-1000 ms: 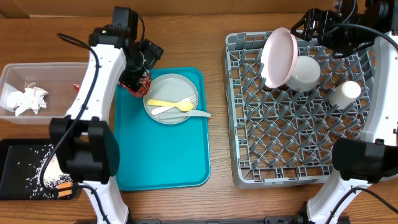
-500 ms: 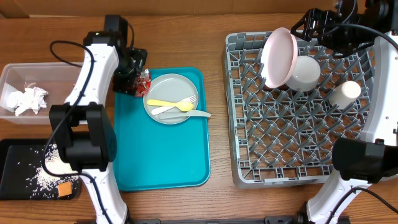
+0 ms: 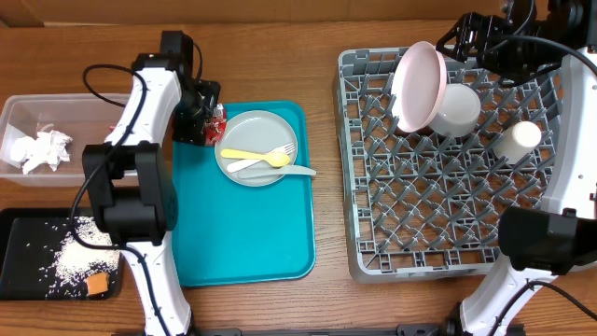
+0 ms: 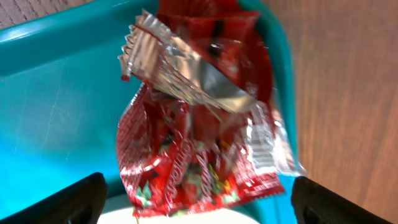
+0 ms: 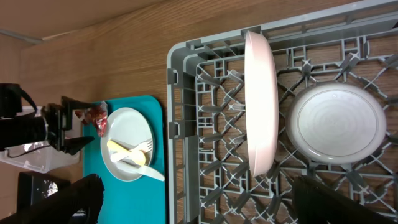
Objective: Sort waste into correct bins and load items into the dishwasher rack
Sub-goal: 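Grasp the red candy wrappers with the left gripper, then carry the wrappers to the clear bin and release them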
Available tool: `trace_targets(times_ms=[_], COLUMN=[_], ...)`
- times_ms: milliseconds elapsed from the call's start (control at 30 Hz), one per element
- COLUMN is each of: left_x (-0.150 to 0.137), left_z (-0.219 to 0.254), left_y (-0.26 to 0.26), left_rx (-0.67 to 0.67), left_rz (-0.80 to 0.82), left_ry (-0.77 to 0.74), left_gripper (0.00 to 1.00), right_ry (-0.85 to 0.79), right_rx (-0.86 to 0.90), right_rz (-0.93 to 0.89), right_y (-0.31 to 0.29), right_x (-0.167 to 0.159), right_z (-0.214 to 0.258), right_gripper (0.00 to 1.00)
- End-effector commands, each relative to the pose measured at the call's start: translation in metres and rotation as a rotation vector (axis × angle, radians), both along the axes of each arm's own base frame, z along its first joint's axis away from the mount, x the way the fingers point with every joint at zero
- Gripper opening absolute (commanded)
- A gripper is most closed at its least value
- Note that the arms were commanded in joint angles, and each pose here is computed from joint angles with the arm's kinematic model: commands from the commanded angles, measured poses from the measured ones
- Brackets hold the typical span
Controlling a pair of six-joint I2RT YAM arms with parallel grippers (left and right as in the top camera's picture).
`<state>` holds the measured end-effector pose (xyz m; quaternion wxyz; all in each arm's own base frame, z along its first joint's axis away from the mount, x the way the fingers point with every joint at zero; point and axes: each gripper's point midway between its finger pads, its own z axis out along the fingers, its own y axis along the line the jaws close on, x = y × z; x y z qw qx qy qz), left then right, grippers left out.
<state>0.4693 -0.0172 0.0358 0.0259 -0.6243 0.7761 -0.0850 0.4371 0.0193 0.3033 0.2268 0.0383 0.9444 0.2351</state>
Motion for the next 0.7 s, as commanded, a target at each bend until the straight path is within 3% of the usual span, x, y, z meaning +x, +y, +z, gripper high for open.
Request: trace_targets(times_ms=[0,167,267,367,533,633,667], left_x=[-0.0016,-0.0023,-0.0024,-0.0024,-0.0011,-0.0002,0.0007], left_z=[-0.0193,-0.0216,-0.0216,-0.0216,-0.0207,-0.0174,-0.015], left_y=[-0.0042,-0.0075,-0.0074,-0.0073,-0.0072,-0.0073,-0.0073], left_rx=[-0.001,-0.02,-0.02,-0.02,-0.014,-0.014,-0.014], left_rz=[-0.003,-0.006,-0.006,-0.006,-0.045,-0.05,-0.052], left_ry=[0.043,0.049,0.05,0.05,0.04,0.032,0.026], left_gripper=[0.95,0.94,0.85,0.7,0.61,0.47,0.35], right_ry=[-0.024,-0.024,-0.024,-0.024,-0.024,-0.024,-0.024], right_rx=[-0.01,-0.01,-0.01,-0.01,-0.01,-0.01,-0.01], right_rz=[0.002,0.002,0.002,0.002,0.002,0.002,0.002], right_y=[-0.0022,-0.0022,-0.0022,-0.0022,-0.0022,-0.0022,-0.0022], right_x=[0.003,0.003,0.003,0.003,0.003,0.003,0.003], right_z=[0.0045,0.0045,0.0045,0.0045,0.0045,0.0045,0.0045], right_gripper=[1.0,1.0,1.0,1.0,1.0,1.0,1.0])
